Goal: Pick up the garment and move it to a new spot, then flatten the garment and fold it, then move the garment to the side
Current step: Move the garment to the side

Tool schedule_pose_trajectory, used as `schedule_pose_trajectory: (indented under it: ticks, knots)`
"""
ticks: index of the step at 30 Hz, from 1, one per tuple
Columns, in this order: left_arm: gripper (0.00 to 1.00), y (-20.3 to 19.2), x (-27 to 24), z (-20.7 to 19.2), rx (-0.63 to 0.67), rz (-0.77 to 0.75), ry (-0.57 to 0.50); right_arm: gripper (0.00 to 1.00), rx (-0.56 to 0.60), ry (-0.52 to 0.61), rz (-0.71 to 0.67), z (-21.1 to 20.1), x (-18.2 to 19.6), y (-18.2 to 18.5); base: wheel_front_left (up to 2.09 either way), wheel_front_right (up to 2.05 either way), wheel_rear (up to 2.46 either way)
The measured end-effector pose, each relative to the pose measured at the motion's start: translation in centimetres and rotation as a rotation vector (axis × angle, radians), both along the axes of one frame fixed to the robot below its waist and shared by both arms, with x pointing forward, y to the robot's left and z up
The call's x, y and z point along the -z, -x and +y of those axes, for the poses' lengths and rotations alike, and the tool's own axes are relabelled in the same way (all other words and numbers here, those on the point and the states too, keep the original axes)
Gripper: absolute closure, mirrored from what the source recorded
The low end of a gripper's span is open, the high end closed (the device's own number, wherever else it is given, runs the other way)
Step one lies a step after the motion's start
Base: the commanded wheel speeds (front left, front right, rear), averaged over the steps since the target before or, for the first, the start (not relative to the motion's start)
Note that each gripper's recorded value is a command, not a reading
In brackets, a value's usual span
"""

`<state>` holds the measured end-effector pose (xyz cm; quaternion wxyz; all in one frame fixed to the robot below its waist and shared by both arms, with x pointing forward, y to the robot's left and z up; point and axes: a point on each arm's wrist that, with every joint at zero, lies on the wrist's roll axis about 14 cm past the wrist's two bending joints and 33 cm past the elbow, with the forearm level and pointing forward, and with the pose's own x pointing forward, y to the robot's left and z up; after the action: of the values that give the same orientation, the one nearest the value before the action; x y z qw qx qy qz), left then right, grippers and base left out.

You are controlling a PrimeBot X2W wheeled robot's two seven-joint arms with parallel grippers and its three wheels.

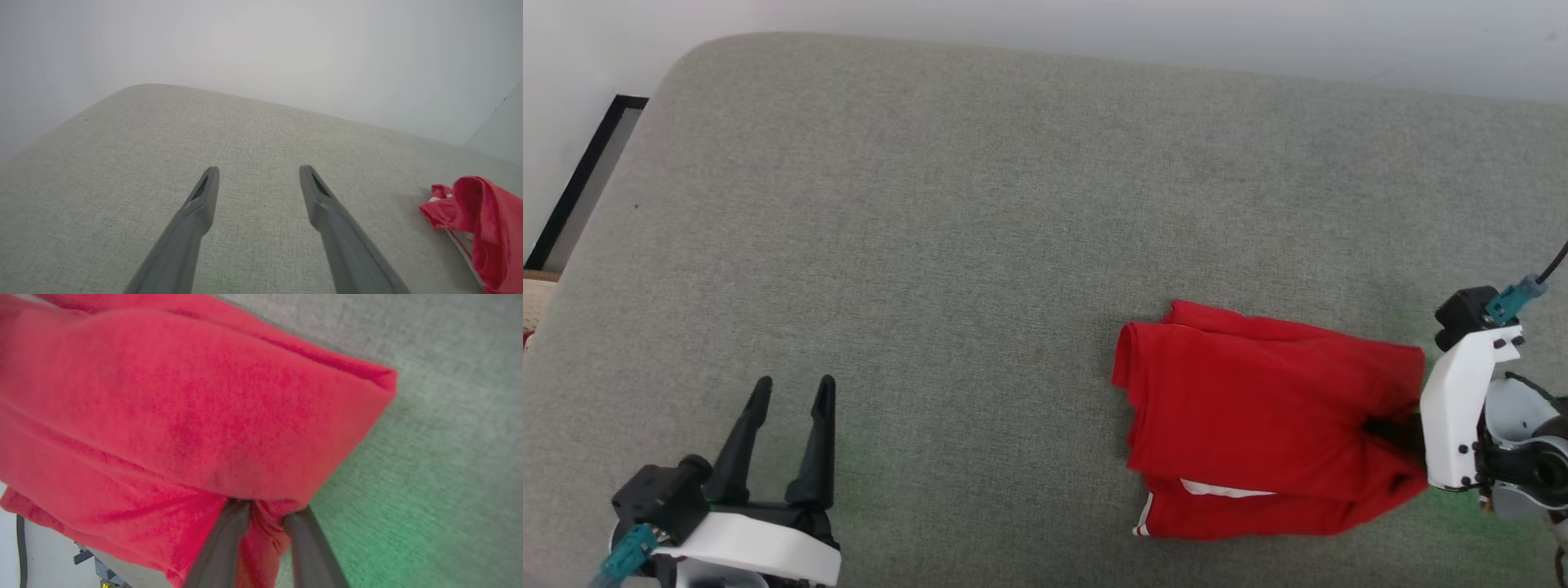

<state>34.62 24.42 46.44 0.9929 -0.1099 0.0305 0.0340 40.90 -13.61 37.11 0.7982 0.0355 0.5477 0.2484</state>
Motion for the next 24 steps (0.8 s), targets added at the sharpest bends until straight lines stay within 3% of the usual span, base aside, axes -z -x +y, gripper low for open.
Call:
schedule_pose_trajectory:
  ticks: [7, 24]
  knots:
    - [0.00, -1.6, -1.2, -0.2, 0.025, -0.041, -0.018, 1.00, 0.080, -0.035, -0.089, -1.7, -1.8, -1.7, 0.00, 0.00, 0.00]
    - [0.00, -9.1, -2.0, -9.6, 0.346, -0.113, -0.022, 1.00, 0.380, 0.227, -0.281, -17.8, -6.1, -4.7, 0.00, 0.00, 0.00]
